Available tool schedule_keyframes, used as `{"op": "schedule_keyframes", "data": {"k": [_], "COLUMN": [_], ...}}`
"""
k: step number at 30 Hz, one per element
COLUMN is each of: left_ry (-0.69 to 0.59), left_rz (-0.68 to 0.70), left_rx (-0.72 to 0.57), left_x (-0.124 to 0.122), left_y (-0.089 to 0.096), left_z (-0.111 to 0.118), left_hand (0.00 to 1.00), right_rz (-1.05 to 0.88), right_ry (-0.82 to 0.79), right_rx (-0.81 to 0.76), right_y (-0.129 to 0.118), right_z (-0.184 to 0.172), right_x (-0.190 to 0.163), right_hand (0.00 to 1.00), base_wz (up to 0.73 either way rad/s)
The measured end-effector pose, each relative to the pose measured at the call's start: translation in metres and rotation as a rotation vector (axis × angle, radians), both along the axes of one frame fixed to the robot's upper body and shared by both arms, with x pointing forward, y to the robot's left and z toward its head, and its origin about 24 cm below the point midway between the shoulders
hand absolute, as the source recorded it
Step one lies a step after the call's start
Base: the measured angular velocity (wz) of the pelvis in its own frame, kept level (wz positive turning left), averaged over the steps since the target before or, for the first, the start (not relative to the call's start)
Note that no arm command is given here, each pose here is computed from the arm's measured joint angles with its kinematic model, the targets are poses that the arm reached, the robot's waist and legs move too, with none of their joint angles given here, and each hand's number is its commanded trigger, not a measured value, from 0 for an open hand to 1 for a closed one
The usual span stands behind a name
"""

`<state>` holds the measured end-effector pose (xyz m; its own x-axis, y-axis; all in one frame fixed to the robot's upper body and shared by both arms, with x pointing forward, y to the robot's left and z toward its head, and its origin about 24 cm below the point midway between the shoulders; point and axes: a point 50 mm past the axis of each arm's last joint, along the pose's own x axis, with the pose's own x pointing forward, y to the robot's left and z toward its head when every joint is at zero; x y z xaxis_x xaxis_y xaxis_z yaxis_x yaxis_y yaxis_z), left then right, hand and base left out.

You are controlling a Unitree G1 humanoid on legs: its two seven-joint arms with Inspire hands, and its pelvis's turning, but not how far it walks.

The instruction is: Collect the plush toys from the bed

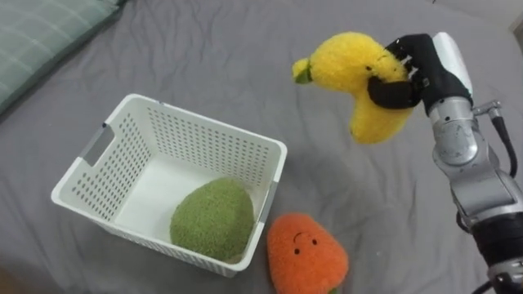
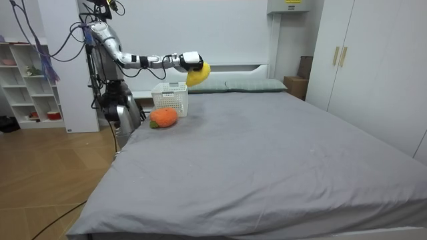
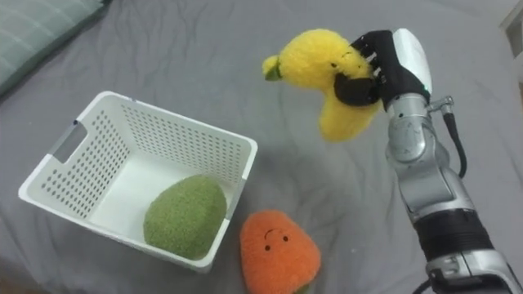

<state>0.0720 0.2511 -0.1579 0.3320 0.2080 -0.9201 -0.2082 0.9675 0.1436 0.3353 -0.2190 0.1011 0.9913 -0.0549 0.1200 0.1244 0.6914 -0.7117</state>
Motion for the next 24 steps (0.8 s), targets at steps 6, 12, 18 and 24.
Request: {"op": "schedule_keyframes", "data": {"k": [6,12,18,24], "left_ry": [0.033,0.032,0.04,0.047], "left_rz": [-0.006,-0.011,-0.048,-0.057], "left_rx": [-0.009,-0.023,-0.011,0.006], "left_x": [-0.009,-0.009,-0.009,-0.01], "left_y": [-0.002,-0.003,-0.003,-0.002], "left_z": [-0.002,-0.002,-0.002,-0.002], "left_hand": [0.0,0.0,0.0,0.0], "right_rz": [0.04,0.111,0.191,0.235], "right_ry": [-0.035,-0.042,-0.05,-0.051], "right_rx": [0.007,0.004,-0.028,-0.026], "right_y": [0.01,0.024,0.049,0.063], "right_z": [0.009,0.017,0.021,0.021], "right_x": [-0.008,-0.01,-0.012,-0.014], "right_hand": [1.0,1.0,1.0,1.0], "base_wz": [-0.01,-0.05,0.01,0.12]}}
